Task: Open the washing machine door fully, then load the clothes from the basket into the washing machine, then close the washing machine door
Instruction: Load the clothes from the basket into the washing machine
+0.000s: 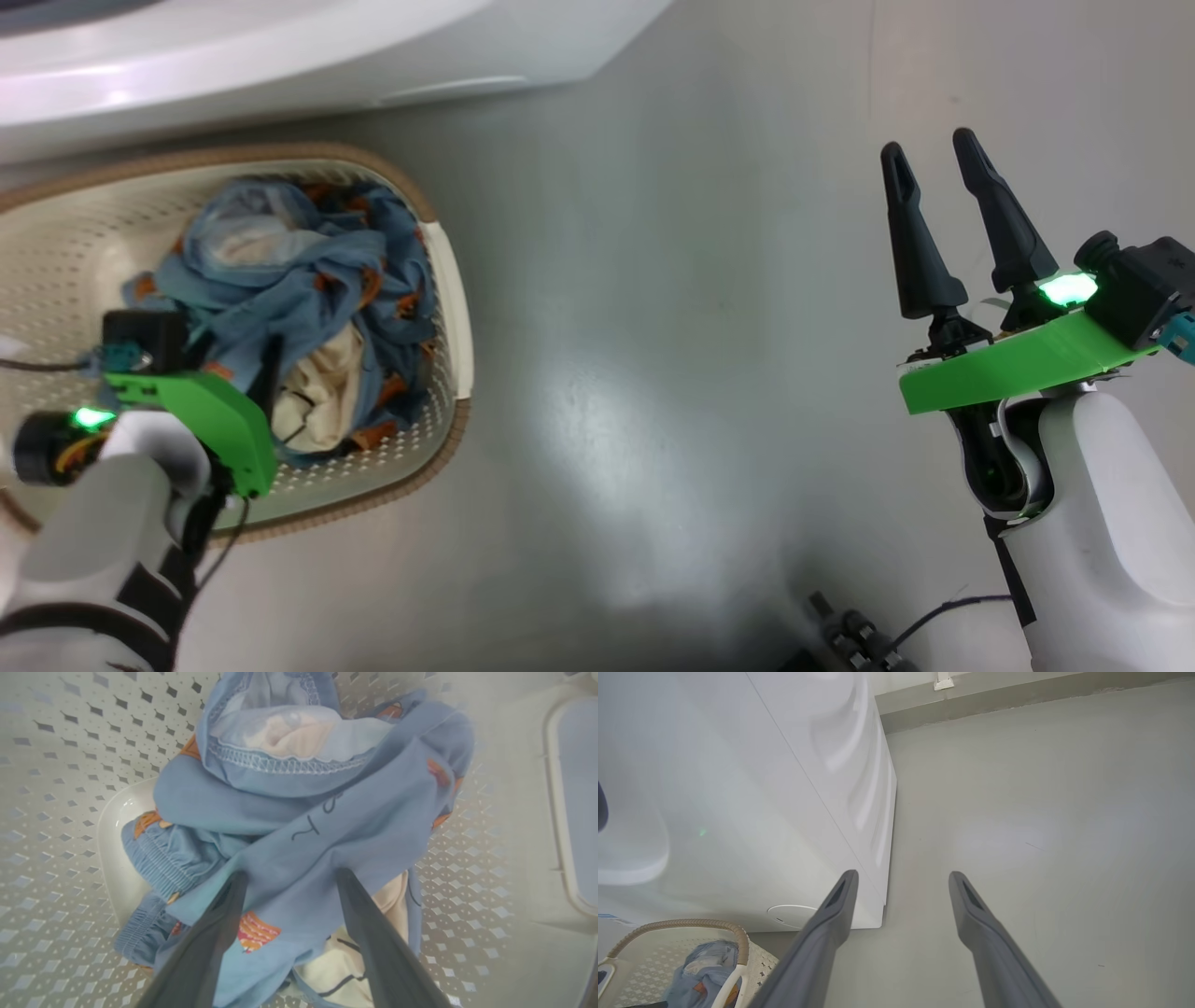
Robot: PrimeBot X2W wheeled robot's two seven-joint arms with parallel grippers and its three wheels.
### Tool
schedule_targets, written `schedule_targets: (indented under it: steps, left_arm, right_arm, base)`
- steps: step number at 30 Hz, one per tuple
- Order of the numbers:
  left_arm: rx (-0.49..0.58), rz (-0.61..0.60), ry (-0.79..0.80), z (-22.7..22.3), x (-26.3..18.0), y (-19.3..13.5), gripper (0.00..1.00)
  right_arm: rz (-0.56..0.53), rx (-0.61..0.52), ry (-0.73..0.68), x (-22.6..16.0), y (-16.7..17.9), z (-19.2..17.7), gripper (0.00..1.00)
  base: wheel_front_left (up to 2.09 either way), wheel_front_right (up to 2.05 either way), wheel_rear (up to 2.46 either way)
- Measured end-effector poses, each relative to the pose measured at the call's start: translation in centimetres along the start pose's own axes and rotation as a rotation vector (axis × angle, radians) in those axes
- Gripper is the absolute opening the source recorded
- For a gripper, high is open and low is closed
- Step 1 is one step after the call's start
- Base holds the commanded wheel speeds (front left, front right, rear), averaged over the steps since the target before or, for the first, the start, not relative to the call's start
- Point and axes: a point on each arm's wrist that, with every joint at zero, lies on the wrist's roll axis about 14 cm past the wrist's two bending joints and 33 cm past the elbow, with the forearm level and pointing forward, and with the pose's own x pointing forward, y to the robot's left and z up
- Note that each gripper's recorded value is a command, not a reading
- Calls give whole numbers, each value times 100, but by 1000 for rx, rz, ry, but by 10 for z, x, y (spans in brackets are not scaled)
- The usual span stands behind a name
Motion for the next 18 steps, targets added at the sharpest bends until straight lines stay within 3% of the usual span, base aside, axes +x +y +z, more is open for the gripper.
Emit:
schedule_targets:
  steps: [18]
  left_arm:
    - [80,-99,227,-38,51,-7,100]
  right_arm:
    - [-55,-20,78,0,-24,-35,100]
  base:
    - [0,0,0]
